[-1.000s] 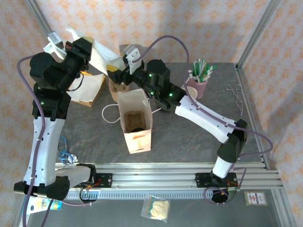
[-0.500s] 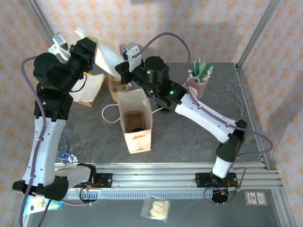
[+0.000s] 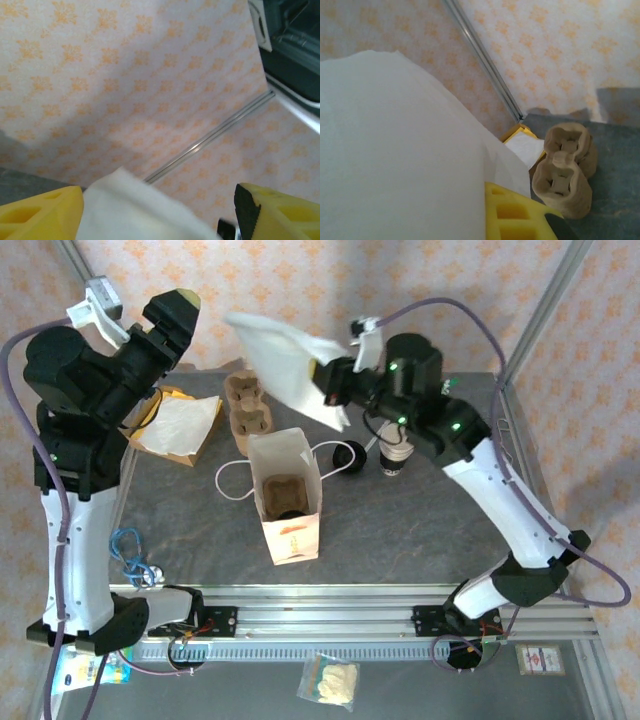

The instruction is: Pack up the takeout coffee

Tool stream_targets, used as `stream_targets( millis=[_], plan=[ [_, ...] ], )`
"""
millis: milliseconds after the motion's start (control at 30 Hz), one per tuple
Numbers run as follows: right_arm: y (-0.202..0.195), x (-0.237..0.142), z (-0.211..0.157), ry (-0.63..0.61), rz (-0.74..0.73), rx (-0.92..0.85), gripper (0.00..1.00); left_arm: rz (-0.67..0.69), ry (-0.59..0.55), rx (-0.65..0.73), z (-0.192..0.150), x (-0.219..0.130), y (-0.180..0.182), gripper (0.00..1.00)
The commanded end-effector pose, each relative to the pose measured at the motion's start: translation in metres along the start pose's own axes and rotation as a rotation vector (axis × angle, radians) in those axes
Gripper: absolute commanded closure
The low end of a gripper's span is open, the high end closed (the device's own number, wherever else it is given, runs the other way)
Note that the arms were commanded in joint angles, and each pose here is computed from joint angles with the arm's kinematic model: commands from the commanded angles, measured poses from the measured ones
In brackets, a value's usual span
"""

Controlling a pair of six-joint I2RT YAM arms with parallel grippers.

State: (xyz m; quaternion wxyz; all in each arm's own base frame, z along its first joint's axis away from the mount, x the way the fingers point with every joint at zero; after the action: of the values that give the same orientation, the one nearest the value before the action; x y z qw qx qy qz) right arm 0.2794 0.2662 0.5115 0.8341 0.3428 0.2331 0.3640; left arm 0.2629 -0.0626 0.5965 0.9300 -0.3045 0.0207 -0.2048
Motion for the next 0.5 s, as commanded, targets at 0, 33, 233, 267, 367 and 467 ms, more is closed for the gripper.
stream_targets(
  millis=[0, 33, 233, 267, 367, 467],
  plan=[
    [-0.021, -0.012, -0.001, 0.198, 0.018, 0.366, 1.0, 0.108, 0.23, 0.077, -0.034, 0.001, 0.022, 0.21],
    [-0.026, -0.012, 0.0, 0.231, 0.035, 0.425, 1.0, 0.12, 0.264, 0.085, -0.038, 0.001, 0.024, 0.21],
    [-0.017, -0.023, 0.005, 0.294, 0.161, 0.534, 1.0, 0.143, 0.433, 0.131, -0.065, 0.001, 0.037, 0.21],
    [-0.014, -0.026, 0.006, 0.297, 0.17, 0.529, 1.0, 0.144, 0.438, 0.142, -0.066, 0.0, 0.038, 0.21],
    [-0.002, -0.034, 0.011, 0.293, 0.203, 0.479, 1.0, 0.095, 0.426, 0.134, -0.066, -0.002, 0.031, 0.18],
    [0.001, -0.041, 0.014, 0.252, 0.204, 0.376, 1.0, 0.007, 0.401, 0.041, -0.069, 0.001, 0.022, 0.16]
  ],
)
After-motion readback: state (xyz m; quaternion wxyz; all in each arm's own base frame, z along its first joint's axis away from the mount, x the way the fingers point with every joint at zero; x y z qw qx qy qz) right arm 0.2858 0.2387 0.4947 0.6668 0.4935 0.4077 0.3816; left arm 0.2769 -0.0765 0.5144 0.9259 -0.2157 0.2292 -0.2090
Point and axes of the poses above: each hand's point on the last joint's axis, 136 mm out from that joint toward the fingers, its own x axis out along the fingers, its own y axis along the line the jaws close on, z = x × y, the point moved 5 cm from there along -x, back along the fingers, and after that the axes turned 15 degrees about x, right-handed, at the moved point
